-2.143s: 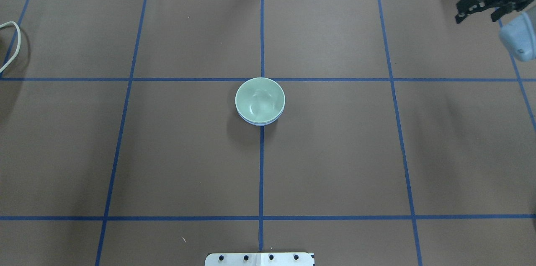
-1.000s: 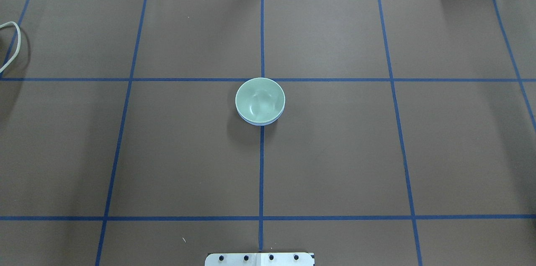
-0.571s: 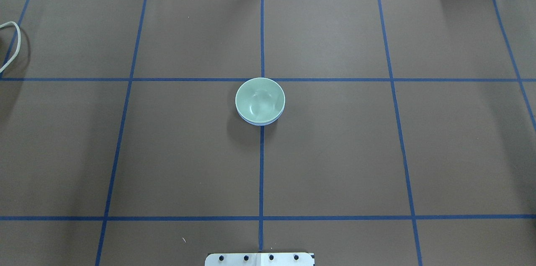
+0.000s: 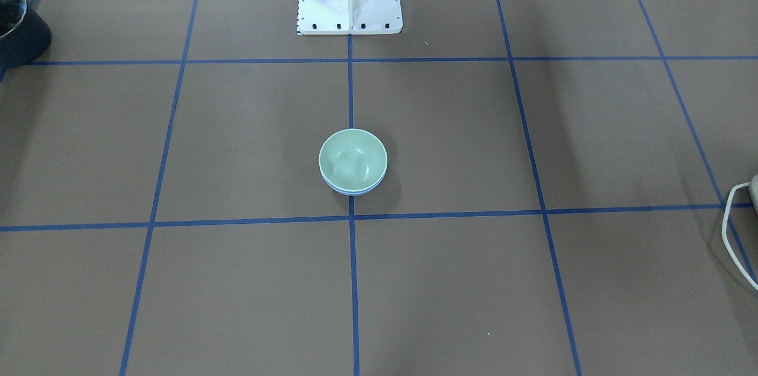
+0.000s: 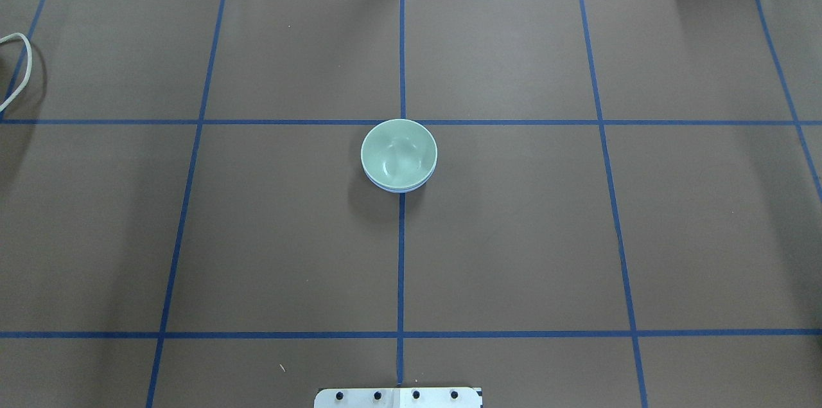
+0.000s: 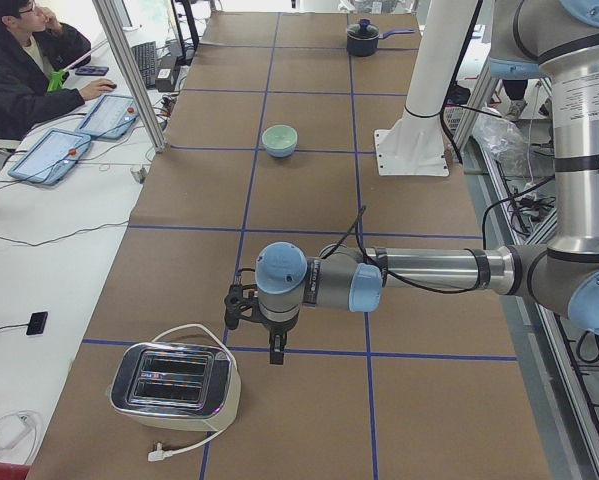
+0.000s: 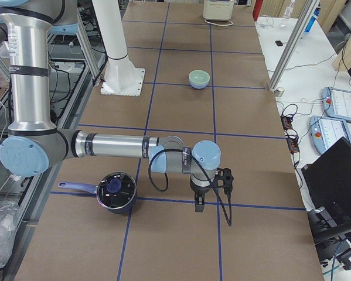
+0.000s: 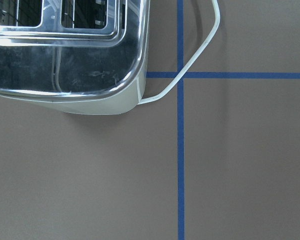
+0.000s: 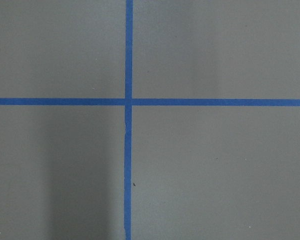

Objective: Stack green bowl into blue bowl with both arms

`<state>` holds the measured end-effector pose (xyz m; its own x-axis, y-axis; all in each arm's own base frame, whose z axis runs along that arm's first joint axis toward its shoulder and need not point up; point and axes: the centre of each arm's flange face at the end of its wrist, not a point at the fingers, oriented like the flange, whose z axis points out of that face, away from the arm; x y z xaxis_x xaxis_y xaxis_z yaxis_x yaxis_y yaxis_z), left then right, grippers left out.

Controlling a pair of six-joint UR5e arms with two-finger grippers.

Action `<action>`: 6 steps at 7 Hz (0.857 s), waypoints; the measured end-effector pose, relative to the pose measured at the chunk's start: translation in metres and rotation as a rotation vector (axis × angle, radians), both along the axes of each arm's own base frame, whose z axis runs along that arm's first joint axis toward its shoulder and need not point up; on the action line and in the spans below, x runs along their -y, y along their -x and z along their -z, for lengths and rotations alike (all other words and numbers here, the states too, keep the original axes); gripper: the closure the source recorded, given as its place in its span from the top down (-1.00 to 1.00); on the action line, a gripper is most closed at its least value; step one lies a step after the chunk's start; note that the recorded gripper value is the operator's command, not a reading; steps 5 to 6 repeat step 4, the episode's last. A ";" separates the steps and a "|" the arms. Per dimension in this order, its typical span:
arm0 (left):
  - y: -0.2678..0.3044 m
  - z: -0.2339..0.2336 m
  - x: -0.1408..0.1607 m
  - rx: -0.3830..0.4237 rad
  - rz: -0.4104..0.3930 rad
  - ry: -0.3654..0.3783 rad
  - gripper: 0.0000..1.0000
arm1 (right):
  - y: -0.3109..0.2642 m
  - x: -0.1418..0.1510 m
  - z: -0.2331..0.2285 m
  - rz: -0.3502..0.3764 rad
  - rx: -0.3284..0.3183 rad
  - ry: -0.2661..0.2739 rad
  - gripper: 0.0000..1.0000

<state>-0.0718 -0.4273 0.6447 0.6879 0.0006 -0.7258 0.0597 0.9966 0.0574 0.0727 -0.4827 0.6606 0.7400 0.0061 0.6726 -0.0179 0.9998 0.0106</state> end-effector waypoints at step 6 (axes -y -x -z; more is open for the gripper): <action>0.000 0.000 -0.001 0.000 0.001 0.001 0.96 | 0.001 0.000 -0.002 0.001 0.000 0.004 1.00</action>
